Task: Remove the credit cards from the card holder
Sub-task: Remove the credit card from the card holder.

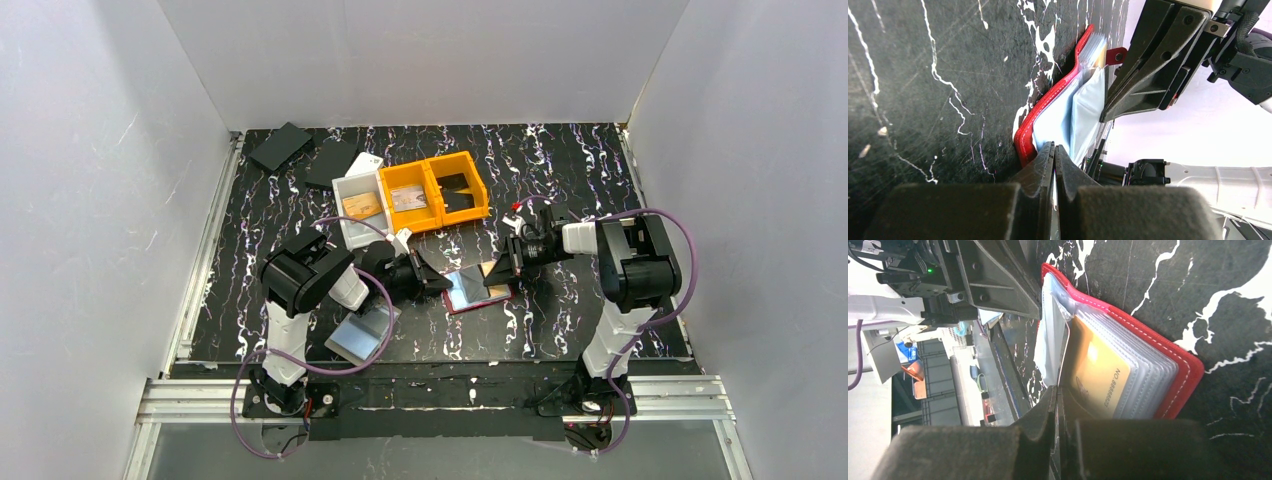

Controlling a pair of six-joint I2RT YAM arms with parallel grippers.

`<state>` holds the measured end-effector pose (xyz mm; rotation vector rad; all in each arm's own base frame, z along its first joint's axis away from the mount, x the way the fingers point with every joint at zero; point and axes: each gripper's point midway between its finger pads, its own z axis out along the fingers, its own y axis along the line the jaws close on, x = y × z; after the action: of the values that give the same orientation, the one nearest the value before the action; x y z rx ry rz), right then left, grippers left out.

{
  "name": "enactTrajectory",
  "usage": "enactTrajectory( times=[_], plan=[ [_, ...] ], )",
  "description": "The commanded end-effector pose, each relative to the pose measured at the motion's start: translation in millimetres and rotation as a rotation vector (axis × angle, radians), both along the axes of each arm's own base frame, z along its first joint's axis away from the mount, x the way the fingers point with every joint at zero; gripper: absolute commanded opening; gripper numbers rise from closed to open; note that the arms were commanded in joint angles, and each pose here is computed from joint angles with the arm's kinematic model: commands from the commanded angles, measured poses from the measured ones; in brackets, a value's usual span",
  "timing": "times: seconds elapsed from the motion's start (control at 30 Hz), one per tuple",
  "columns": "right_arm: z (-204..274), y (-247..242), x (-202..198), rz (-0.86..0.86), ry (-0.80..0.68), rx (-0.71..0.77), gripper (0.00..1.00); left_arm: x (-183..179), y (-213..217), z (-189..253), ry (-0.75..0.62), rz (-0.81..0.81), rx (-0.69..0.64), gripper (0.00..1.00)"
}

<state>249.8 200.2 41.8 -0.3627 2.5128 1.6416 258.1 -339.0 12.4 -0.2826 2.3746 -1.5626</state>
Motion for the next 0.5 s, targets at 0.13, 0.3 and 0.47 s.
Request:
enactTrajectory(
  times=[0.13,0.3,0.47],
  plan=[
    [11.9,-7.9,15.3,-0.022,-0.033,0.042,0.1,-44.6,39.5,-79.7,0.26,0.006,0.241,0.0],
    [11.7,-8.5,15.2,-0.023,-0.031,0.041,0.09,-44.8,39.1,-78.8,0.259,0.003,0.239,0.0],
    [14.3,-10.5,18.4,-0.014,-0.066,0.042,0.01,-43.6,38.6,-76.5,0.252,0.004,0.235,0.0]
  ],
)
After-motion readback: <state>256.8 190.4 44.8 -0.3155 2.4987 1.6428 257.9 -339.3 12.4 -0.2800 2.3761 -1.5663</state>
